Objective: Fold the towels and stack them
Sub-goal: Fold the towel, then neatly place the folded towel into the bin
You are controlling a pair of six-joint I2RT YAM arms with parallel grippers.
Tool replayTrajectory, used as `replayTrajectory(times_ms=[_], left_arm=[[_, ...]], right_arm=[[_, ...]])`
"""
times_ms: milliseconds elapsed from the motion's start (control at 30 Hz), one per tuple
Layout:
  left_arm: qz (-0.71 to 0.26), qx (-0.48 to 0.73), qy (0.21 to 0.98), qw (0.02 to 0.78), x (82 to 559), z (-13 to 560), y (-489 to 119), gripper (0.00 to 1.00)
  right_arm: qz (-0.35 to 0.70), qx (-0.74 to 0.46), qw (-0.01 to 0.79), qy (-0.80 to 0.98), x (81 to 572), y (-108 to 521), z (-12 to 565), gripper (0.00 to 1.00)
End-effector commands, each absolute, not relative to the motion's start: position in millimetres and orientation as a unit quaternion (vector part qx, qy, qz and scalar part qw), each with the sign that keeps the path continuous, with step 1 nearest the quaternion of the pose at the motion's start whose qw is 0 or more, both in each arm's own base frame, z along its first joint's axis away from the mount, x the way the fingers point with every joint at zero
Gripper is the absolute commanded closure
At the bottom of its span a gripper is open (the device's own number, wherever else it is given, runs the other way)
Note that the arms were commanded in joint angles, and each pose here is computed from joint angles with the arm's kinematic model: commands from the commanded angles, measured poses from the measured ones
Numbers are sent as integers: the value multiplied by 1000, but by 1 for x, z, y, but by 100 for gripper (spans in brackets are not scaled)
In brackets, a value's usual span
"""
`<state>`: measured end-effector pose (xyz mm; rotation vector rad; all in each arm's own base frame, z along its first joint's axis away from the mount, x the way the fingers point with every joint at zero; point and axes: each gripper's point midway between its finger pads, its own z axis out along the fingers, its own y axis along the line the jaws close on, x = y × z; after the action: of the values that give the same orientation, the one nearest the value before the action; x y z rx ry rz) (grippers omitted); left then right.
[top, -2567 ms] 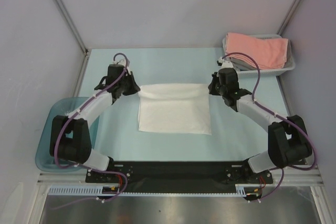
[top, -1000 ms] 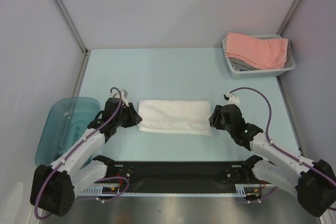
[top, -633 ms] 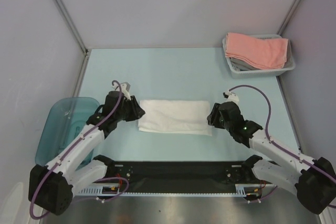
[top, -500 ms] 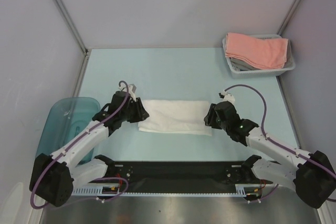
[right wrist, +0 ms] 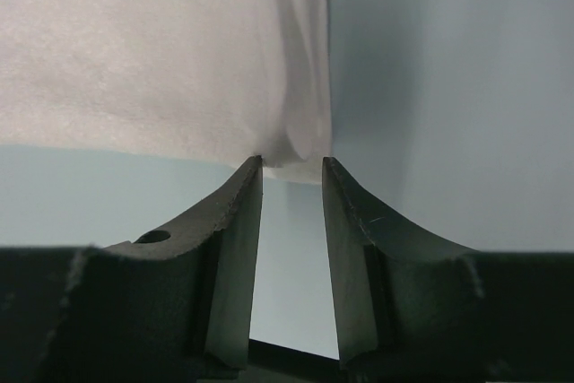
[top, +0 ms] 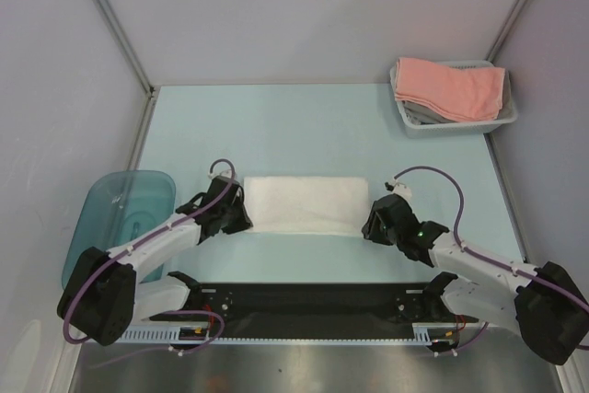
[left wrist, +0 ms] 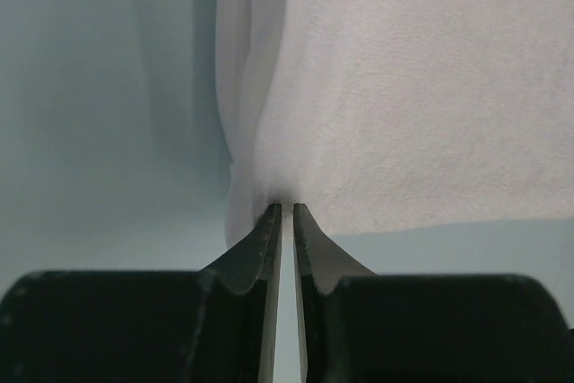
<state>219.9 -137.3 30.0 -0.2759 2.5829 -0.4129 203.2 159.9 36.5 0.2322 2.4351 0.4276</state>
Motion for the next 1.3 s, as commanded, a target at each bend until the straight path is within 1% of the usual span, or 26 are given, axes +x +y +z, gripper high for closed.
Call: replayTrajectory(times_ms=[0, 100, 233, 300, 367, 400, 467, 500, 600, 700, 800, 1000, 1100, 1267], left_arm=[[-138, -129, 948, 256, 216, 25, -130, 86], [-135, -128, 950, 251, 212, 20, -128, 87], [-128, -119, 953, 249, 210, 19, -126, 86], [-135, -112, 950, 258, 213, 26, -127, 84], [-147, -103, 947, 266, 216, 36, -132, 82], [-155, -97, 947, 265, 216, 39, -135, 82], [-159, -88, 944, 274, 221, 51, -138, 82], [-160, -86, 944, 276, 223, 54, -139, 82], [-169, -77, 939, 288, 227, 72, -142, 81], [-178, -65, 935, 299, 231, 89, -146, 80], [-195, -51, 932, 301, 233, 102, -153, 80], [-208, -37, 926, 312, 233, 119, -156, 80], [-212, -35, 924, 317, 232, 123, -156, 79], [-213, -33, 922, 320, 229, 127, -154, 79]], right_arm=[[166, 106, 327, 924, 202, 157, 38, 62], [161, 107, 327, 925, 204, 156, 40, 62], [146, 109, 338, 923, 211, 153, 58, 62], [145, 110, 355, 917, 216, 148, 73, 59], [150, 106, 368, 911, 222, 146, 89, 52], [157, 115, 381, 904, 231, 142, 98, 47], [176, 104, 382, 901, 240, 144, 106, 43], [181, 102, 382, 901, 249, 146, 104, 39], [201, 95, 362, 905, 267, 150, 94, 34], [211, 89, 365, 902, 280, 156, 90, 29], [216, 80, 352, 907, 281, 165, 78, 26], [193, 66, 333, 921, 276, 174, 52, 25], [167, 66, 324, 929, 274, 176, 43, 27], [118, 74, 312, 940, 269, 170, 29, 34]])
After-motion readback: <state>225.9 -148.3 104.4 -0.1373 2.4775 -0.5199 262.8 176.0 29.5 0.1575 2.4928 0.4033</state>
